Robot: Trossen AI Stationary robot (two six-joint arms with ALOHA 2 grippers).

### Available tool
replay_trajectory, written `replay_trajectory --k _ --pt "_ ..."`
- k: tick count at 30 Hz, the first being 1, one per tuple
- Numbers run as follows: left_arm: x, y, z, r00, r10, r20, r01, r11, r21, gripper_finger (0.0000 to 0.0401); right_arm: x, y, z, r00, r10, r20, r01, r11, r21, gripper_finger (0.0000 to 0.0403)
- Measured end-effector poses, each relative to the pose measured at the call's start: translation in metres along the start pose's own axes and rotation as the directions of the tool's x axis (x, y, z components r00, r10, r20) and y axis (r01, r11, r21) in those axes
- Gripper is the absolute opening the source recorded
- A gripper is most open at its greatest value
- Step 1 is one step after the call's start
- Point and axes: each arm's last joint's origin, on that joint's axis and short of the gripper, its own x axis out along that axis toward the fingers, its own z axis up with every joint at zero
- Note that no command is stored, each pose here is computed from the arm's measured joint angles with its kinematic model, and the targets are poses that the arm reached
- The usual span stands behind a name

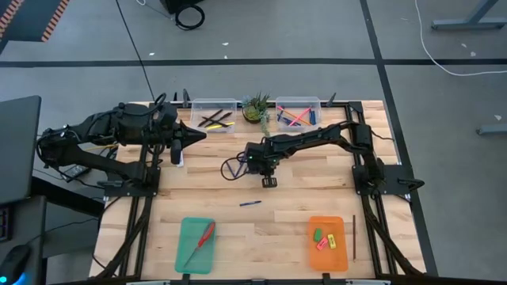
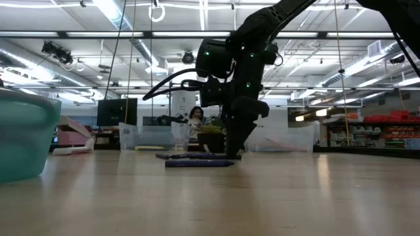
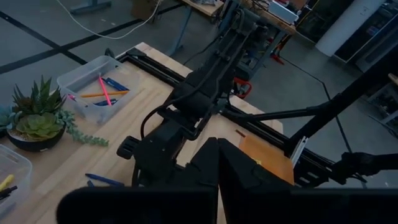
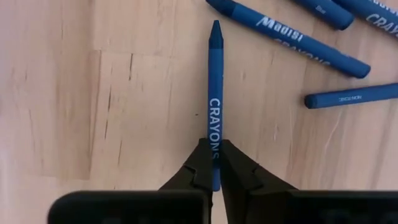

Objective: Sort crayons/erasers/pens/pencils in bins
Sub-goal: Put the blue crayon into the right transparent bin

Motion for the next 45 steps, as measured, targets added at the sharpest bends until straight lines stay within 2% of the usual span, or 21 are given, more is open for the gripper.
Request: replay_trajectory --k 4,9,13,16,21,26,32,39,45 --pt "0.000 0.000 0.000 1.000 0.000 0.000 0.000 1.000 0.000 0.0017 -0.010 -0.001 0.008 0.999 0.024 -0.025 -0.024 1.000 0.010 0.0014" --pt "0.000 0.000 0.000 1.000 0.000 0.000 0.000 1.000 0.001 0.0027 -0.044 -0.004 0.022 0.997 0.036 -0.063 -0.035 0.999 0.026 0.0007" --pt "0.000 0.000 0.000 1.000 -0.015 -0.008 0.015 1.000 0.013 0.0021 -0.076 -0.014 0.032 0.997 0.033 -0.065 -0.028 0.997 0.073 0.0007" --pt "0.000 -0.001 -0.001 0.999 -0.034 -0.018 0.035 0.999 0.041 0.0012 -0.086 -0.023 0.033 0.998 0.031 -0.063 -0.023 0.992 0.124 0.0007" --pt "0.000 -0.002 -0.001 0.998 -0.062 -0.034 0.063 0.997 0.046 0.0008 -0.072 -0.016 0.025 0.992 0.070 -0.102 -0.059 0.992 0.110 0.0014" --pt "-0.002 -0.002 -0.002 0.994 -0.095 -0.056 0.096 0.995 0.025 0.0022 -0.048 -0.003 0.020 0.993 0.076 -0.089 -0.069 0.995 0.073 0.0054" --pt "-0.001 -0.002 -0.002 0.994 -0.093 -0.056 0.093 0.996 -0.002 0.0019 -0.026 0.002 0.014 0.998 0.009 -0.054 -0.008 1.000 0.027 0.0089" --pt "-0.001 -0.002 -0.002 0.994 -0.092 -0.057 0.092 0.996 -0.003 0.0008 -0.014 -0.001 0.000 0.994 -0.013 -0.109 0.019 0.998 0.059 0.0090" --pt "-0.001 -0.002 -0.002 0.994 -0.092 -0.057 0.090 0.996 -0.028 0.0023 -0.010 0.004 0.000 0.996 -0.010 -0.086 0.017 0.997 0.073 0.0082"
